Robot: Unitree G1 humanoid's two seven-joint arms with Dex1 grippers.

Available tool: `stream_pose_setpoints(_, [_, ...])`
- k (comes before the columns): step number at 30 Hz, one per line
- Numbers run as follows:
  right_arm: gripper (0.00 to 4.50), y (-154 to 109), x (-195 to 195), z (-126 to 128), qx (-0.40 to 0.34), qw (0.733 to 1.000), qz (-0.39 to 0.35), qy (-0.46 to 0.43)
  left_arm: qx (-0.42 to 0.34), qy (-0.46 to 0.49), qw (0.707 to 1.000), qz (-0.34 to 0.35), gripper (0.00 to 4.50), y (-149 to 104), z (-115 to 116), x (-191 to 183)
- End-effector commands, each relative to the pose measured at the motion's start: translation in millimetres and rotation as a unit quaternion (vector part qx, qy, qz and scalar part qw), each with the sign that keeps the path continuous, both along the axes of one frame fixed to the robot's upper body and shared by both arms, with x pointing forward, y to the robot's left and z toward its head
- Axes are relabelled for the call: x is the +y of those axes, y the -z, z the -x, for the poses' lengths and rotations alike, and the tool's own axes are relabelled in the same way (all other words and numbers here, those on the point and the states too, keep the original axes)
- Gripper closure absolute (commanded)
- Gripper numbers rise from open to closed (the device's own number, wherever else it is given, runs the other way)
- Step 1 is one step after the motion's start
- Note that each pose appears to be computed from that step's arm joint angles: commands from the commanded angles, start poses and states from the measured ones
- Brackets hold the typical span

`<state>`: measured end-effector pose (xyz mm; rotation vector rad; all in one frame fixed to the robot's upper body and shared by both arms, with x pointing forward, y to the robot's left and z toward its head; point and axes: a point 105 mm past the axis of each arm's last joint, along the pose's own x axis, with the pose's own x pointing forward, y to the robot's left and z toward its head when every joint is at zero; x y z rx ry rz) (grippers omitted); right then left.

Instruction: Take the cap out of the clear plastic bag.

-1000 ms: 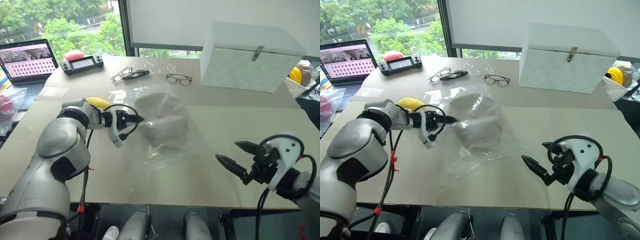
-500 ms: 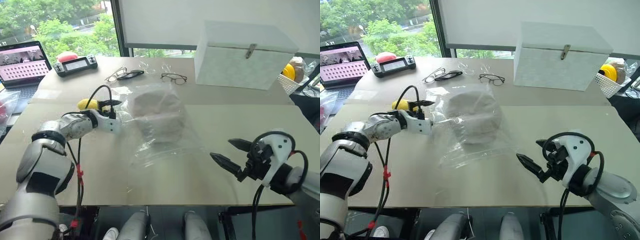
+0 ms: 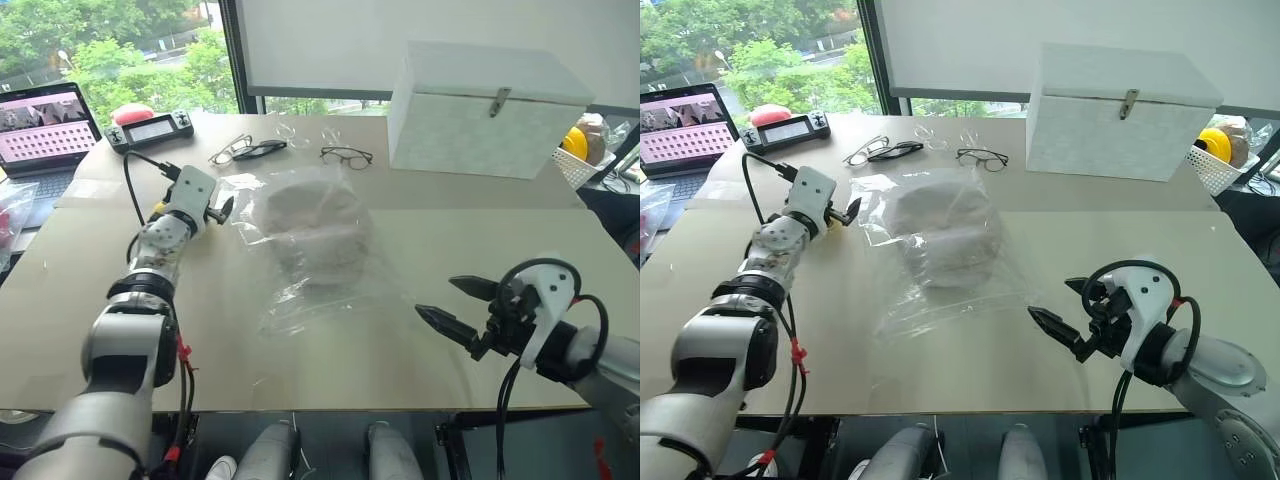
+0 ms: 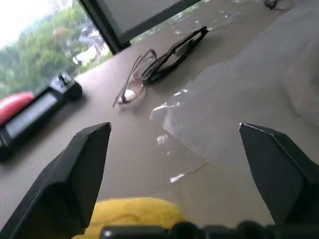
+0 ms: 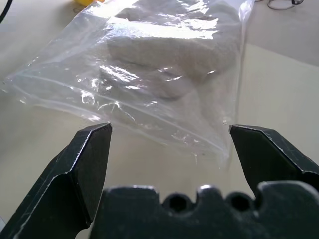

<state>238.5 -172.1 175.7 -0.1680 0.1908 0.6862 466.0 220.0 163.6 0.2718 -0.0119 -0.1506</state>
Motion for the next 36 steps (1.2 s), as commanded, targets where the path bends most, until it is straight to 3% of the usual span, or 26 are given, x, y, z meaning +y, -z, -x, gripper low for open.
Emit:
stream_pose_setpoints(1, [0.0, -6.9, 1.5, -3.2, -0.021, 1.0, 0.003, 0.003, -0.02, 0.088, 0.987, 0.136, 0.1, -36.4, -5.9, -41.9])
stream_pose_setpoints(4, [0.0, -5.0, 3.8, -4.7, -0.019, 1.0, -0.001, 0.005, -0.015, 0.252, 0.952, 0.174, 0.1, -56.6, 14.0, -97.2])
stream_pose_setpoints(6, [0.0, -3.3, 5.3, -4.5, -0.017, 1.0, -0.005, 0.004, -0.004, 0.392, 0.902, 0.18, 0.1, -71.0, 52.4, -131.3])
stream_pose_setpoints(10, [0.0, -1.1, 4.7, -4.9, -0.014, 1.0, -0.007, 0.009, 0.066, 0.581, 0.805, 0.099, 0.1, -61.7, 138.5, -152.2])
stream_pose_setpoints(13, [0.0, -2.0, 1.6, -5.7, -0.017, 1.0, -0.008, 0.015, 0.113, 0.626, 0.771, 0.012, 0.1, -46.9, 169.1, -140.2])
stream_pose_setpoints(20, [0.0, -1.8, -3.9, -5.9, -0.018, 1.0, -0.006, 0.025, 0.154, 0.616, 0.757, -0.155, 0.1, -5.7, 178.7, -121.3])
stream_pose_setpoints(26, [0.0, -2.3, -3.8, -5.0, -0.021, 0.999, -0.007, 0.025, 0.114, 0.556, 0.792, -0.224, 0.1, 16.2, 155.1, -129.0])
stream_pose_setpoints(36, [0.0, -4.1, -5.0, -3.7, -0.022, 0.999, -0.005, 0.027, 0.089, 0.527, 0.819, -0.21, 0.1, 9.6, 139.6, -133.9])
